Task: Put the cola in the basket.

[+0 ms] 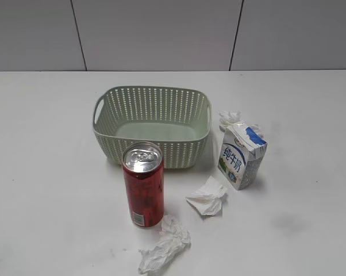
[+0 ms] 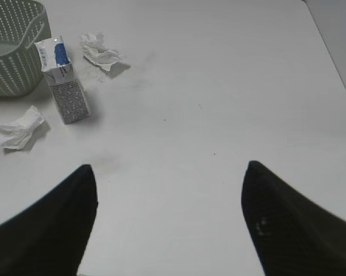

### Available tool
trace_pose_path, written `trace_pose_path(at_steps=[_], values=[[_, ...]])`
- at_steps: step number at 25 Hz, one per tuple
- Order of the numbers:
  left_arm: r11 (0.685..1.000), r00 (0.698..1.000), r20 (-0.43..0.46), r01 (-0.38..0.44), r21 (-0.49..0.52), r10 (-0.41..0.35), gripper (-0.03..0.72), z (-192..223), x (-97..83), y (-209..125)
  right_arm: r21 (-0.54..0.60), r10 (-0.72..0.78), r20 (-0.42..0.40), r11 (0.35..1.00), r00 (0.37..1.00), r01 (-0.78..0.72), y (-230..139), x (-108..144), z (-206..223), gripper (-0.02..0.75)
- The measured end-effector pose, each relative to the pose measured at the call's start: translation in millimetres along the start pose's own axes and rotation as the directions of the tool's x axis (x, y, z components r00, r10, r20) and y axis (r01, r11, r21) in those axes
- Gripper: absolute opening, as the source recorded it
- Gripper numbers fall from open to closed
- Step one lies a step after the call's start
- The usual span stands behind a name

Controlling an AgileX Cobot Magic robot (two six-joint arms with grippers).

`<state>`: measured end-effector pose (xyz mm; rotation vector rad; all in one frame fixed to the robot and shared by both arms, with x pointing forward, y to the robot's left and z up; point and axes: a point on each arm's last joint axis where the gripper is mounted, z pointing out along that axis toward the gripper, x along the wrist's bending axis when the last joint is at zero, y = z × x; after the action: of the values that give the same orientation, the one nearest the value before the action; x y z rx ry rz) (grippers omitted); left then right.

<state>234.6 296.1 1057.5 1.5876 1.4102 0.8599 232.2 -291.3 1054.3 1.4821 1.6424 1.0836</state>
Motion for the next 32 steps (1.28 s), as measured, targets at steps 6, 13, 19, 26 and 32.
trace_pose_path(at_steps=[6,13,19,26,32], values=[[1.000,1.000,0.000,0.000,0.000,0.000,0.229,0,0.0,0,0.000,0.000,0.001,1.000,1.000,0.000,0,0,0,0.590],[1.000,1.000,0.000,0.000,0.000,0.000,0.229,0,0.0,0,0.000,0.000,0.001,1.000,1.000,0.000,0,0,0,0.590],[1.000,1.000,0.000,0.000,0.000,0.000,0.229,0,0.0,0,0.092,0.007,0.003,0.996,1.000,-0.007,7,-1,13,0.590],[1.000,1.000,0.000,0.000,0.000,0.000,0.229,0,0.0,0,0.253,0.017,0.005,0.967,1.000,-0.018,44,-2,36,0.590],[1.000,1.000,0.000,0.000,0.000,0.000,0.229,0,0.0,0,0.386,0.019,-0.037,0.922,0.999,-0.003,77,-1,68,0.590]])
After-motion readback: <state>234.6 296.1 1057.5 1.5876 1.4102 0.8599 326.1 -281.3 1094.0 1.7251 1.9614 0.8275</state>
